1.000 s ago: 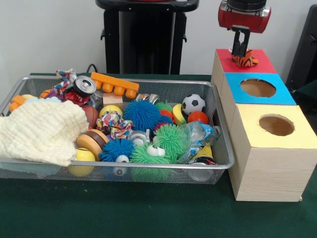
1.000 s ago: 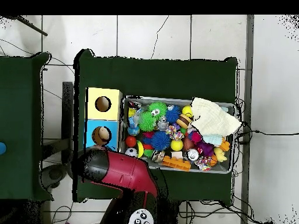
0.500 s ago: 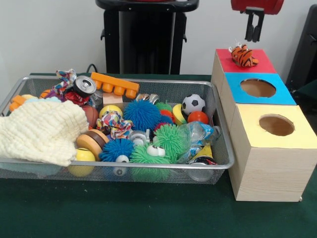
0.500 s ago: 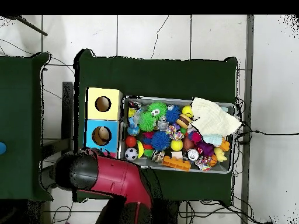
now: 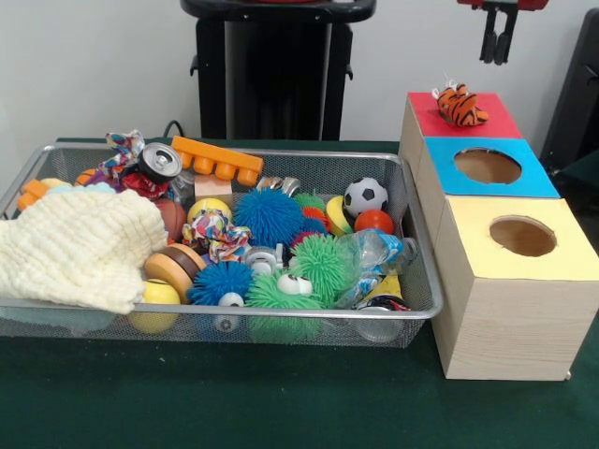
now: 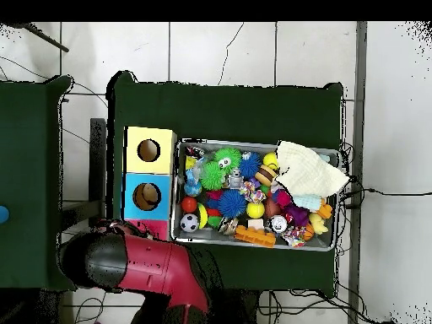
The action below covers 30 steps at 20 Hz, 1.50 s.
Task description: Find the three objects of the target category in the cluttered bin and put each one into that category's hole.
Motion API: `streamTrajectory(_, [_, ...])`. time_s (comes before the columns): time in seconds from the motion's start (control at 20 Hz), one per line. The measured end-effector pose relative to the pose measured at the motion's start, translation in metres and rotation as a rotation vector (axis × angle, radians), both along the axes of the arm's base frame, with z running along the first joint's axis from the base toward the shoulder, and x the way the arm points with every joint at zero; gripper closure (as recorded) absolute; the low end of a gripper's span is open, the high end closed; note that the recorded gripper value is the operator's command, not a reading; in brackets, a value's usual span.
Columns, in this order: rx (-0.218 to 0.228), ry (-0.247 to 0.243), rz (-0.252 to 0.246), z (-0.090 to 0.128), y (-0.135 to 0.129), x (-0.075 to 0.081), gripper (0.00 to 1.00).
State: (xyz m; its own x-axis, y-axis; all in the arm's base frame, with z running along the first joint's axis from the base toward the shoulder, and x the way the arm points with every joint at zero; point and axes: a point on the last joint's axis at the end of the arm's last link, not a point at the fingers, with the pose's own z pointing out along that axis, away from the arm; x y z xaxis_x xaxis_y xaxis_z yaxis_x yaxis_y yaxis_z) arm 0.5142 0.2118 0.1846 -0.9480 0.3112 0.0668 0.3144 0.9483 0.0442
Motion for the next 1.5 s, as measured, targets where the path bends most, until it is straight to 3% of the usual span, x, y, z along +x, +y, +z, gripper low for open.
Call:
streamTrajectory(0.45, [-0.009,0.056,-0.010,-0.016,-0.005,-0.031,1.00])
streamTrajectory(0.85, [-0.012,0.072,-0.003,-0.020,-0.002,-0.043,1.00])
streamTrajectory(1.25, [-0.034,0.031,0.005,-0.030,0.000,-0.046,1.00])
streamTrajectory(1.5, [-0.064,-0.010,0.005,-0.049,-0.003,-0.048,1.00])
